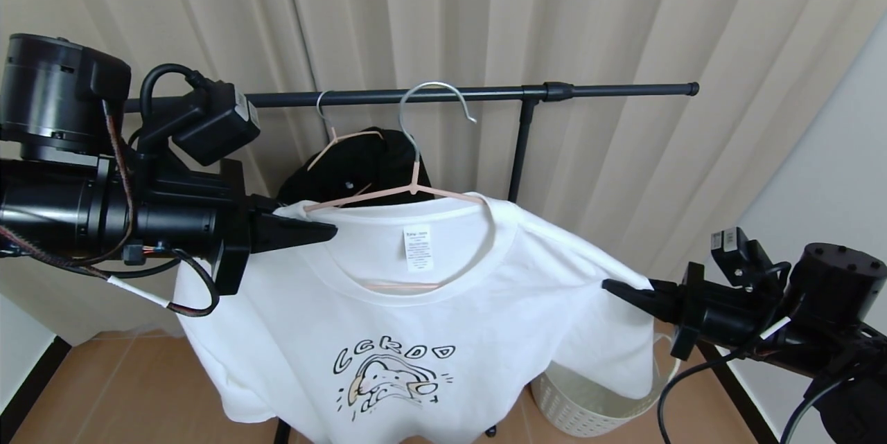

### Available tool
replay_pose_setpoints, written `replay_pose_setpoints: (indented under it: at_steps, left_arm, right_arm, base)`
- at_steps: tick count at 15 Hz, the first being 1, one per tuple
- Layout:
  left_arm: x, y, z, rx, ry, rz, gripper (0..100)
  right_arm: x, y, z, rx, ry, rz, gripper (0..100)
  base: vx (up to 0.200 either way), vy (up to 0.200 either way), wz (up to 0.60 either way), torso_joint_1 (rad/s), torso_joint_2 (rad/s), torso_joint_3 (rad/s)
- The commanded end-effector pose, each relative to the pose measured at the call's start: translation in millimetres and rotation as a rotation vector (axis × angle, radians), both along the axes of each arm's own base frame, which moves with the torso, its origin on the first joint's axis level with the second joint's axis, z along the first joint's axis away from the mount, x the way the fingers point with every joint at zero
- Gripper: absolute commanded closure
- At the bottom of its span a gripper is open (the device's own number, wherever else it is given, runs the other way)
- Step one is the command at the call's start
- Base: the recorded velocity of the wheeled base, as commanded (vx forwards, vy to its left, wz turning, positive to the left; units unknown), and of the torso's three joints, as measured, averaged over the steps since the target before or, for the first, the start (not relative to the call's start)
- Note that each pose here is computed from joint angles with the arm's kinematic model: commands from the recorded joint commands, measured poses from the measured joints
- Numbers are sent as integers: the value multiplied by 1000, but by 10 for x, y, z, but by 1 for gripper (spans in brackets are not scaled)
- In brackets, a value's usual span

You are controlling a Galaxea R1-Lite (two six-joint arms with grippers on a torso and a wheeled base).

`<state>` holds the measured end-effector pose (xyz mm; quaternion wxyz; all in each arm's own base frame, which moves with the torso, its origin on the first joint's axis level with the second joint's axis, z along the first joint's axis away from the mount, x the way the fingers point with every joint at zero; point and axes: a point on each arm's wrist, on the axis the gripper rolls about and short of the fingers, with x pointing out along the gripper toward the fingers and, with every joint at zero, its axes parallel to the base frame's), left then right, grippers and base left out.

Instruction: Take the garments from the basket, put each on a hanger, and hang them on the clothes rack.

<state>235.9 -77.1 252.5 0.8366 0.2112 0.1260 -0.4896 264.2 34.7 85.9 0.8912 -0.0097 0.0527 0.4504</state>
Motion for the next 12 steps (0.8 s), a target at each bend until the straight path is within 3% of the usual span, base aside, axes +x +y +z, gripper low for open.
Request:
replay_pose_setpoints:
  at_steps: [1, 12]
  left_arm:
    - [-12, 25, -2, -1, -3, 9, 100]
    - [-20, 93, -37, -8, -27, 36, 100]
  right_arm:
    - [18, -40, 11, 1, -7, -16, 100]
    - [76, -154, 45, 7, -21, -58, 100]
  base:
    - [0, 0, 0, 0, 0, 0]
    - [0, 0, 0, 0, 0, 0]
